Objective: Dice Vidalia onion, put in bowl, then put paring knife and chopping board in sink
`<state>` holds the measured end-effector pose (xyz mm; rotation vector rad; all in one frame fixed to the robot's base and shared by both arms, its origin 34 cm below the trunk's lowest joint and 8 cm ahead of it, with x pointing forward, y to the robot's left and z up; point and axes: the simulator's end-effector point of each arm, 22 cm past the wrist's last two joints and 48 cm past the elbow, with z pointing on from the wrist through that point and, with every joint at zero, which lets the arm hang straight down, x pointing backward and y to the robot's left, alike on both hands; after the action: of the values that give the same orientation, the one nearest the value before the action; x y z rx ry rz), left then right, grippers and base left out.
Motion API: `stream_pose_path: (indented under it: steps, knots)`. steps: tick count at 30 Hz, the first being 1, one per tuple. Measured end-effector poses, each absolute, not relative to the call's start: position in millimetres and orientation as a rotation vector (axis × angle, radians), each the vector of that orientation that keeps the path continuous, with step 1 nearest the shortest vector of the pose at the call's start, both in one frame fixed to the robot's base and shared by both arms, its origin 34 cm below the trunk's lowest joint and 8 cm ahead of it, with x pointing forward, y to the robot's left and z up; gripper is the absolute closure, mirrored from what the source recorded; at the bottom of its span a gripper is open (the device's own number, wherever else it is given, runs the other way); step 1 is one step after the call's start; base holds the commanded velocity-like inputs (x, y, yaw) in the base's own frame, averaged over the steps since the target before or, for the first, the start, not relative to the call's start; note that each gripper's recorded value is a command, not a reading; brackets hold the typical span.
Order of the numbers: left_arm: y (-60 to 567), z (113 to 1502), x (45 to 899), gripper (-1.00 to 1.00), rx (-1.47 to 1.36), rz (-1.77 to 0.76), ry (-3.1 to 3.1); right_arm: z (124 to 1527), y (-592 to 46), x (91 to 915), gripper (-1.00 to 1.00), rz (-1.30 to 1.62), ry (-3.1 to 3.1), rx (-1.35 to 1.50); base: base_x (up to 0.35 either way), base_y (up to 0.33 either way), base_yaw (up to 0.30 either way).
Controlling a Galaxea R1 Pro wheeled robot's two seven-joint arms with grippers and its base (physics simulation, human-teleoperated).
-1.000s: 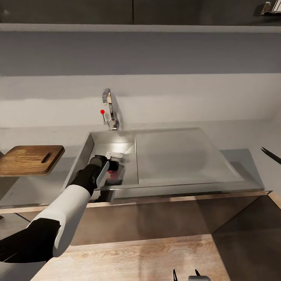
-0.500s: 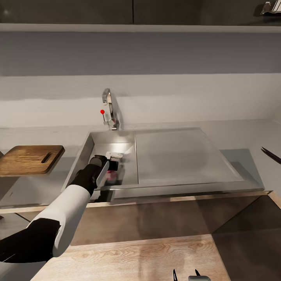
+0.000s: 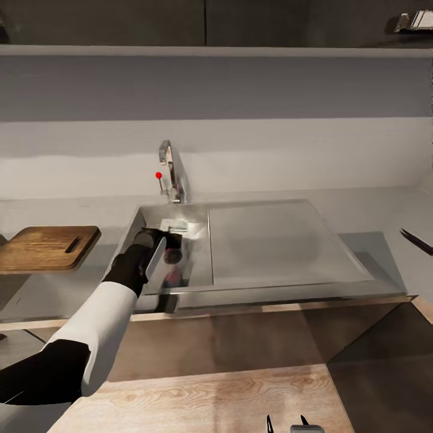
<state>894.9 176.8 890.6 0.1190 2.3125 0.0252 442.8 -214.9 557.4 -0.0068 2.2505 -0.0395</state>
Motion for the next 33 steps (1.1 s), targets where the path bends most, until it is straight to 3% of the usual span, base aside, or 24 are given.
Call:
stream_pose_path:
  steps: [25,33]
  knots:
    - [181,1029,893,1.0,0.099,0.016,2.144,570,-215,455,-1.0,-0.039,2.211,-0.006,-0.001,0.0,0.0]
    - [183,1038,892,1.0,0.096,0.021,2.133,573,-215,459,-1.0,-0.039,2.199,-0.006,-0.148,0.111,0.0]
